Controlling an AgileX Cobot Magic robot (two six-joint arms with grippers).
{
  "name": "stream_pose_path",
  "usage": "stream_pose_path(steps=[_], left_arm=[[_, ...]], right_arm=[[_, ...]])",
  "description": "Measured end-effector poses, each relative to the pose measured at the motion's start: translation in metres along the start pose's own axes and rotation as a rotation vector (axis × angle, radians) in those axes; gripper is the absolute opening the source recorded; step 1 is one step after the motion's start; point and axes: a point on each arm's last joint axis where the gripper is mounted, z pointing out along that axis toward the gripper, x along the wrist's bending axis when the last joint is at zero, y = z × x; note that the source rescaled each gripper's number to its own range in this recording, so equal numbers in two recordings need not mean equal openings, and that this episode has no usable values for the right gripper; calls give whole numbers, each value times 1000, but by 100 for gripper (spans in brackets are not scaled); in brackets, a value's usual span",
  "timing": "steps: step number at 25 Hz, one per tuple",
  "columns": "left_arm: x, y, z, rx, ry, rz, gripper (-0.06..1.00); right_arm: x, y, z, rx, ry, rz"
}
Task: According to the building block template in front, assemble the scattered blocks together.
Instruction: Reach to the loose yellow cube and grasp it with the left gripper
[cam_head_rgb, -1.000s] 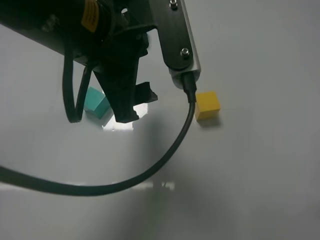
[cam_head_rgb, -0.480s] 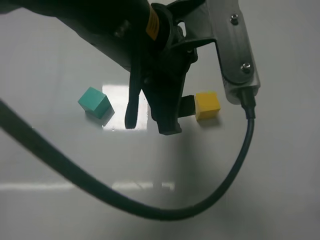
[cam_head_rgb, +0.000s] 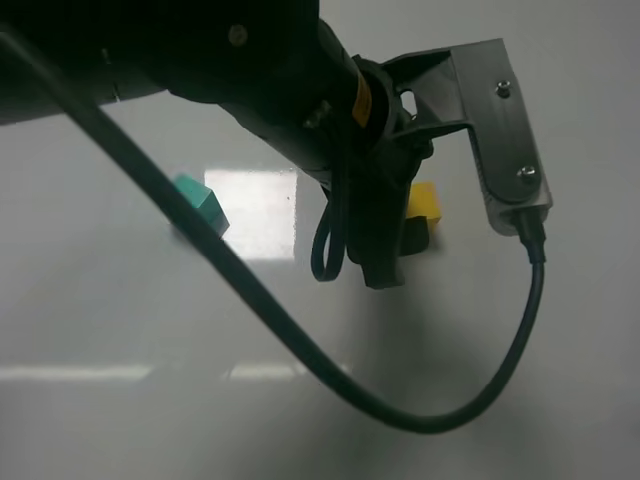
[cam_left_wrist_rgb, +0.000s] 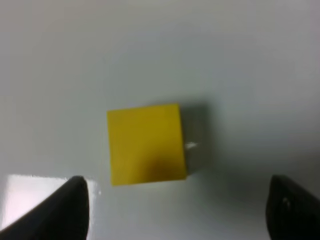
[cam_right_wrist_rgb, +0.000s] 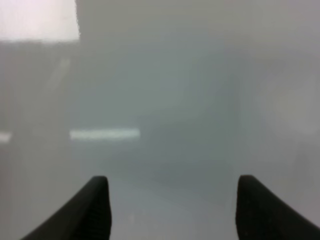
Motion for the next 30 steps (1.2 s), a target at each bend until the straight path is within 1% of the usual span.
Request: stream_pose_path(steps=[17,22,30], left_arm=[[15,-12,25,-6,43,-51,72],[16,-9,27,-42,51,-64,72],[13,-10,38,-49,32,-85,72]], right_arm=[[0,0,0,0,0,0],[0,0,0,0,0,0],[0,0,0,0,0,0]])
